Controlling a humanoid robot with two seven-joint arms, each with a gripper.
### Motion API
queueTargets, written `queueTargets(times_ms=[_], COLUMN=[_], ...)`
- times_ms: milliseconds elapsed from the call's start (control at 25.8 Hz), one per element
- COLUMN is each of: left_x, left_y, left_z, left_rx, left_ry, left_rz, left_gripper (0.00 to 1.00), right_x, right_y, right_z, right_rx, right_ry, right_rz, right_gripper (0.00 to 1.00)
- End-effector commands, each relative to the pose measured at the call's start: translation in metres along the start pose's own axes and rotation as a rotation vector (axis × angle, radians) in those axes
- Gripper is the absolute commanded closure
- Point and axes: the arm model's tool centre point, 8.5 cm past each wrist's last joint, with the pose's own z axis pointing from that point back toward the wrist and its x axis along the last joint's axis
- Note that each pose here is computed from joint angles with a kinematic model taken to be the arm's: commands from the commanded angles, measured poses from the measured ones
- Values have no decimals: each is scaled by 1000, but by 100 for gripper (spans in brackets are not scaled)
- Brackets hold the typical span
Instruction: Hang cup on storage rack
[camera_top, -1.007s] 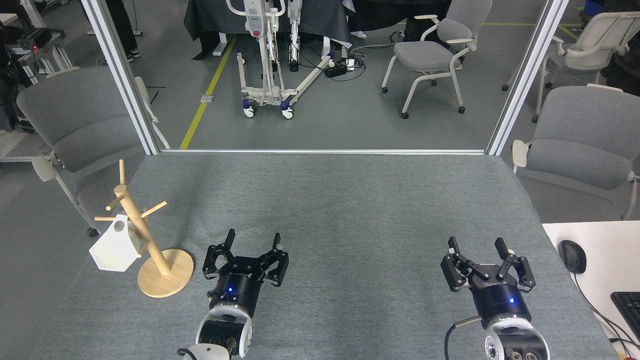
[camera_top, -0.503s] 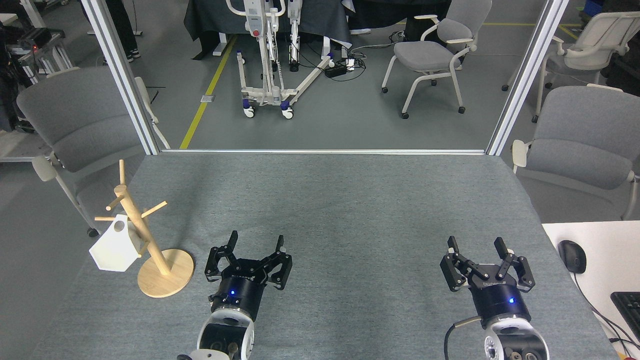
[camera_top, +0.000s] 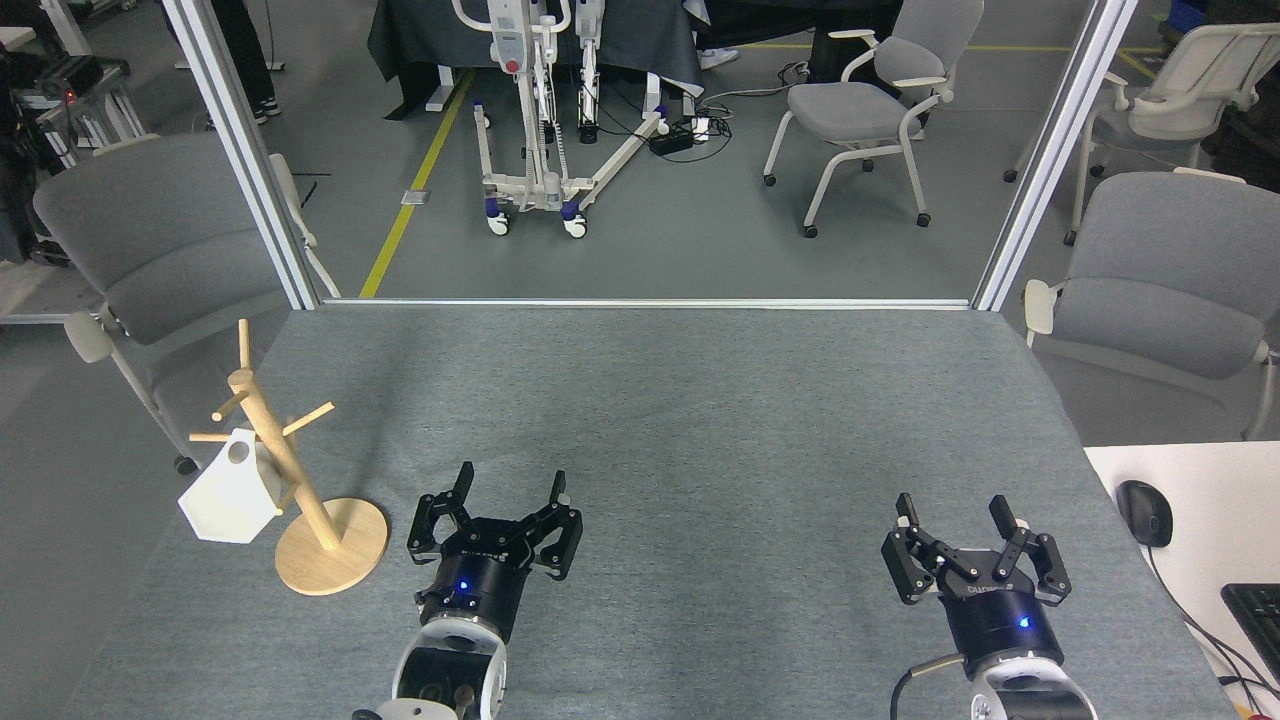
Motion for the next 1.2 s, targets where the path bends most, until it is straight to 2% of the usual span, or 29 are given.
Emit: queueTargets(times_ms=[0, 310, 542, 736, 813, 929, 1162], left_x=[-1, 0, 0, 1, 1, 5, 5], left_y=[-1, -4, -5, -5, -5, -8, -8], left_z=[0, 0, 0, 0, 0, 1, 0], left_rx=[-3, -11, -15, -13, -13, -20, -22], left_ry=[7, 8, 5, -7, -16, -49, -48], left_rz=[0, 26, 113, 130, 147, 167, 165], left_gripper=[1, 1, 1, 1, 1, 1, 1], right_x=[-1, 3, 10, 23, 19, 22, 19], right_y=[-1, -4, -4, -3, -13, -12, -9], right_z=[0, -3, -4, -7, -18, -24, -24], right_rx=[-2, -12, -12, -17, -38, -38, -28], right_ry=[-2, -5, -18, -18, -16, -12, 8], right_rz=[4, -3, -6, -36, -40, -59, -57], right_gripper=[0, 0, 0, 0, 0, 0, 0])
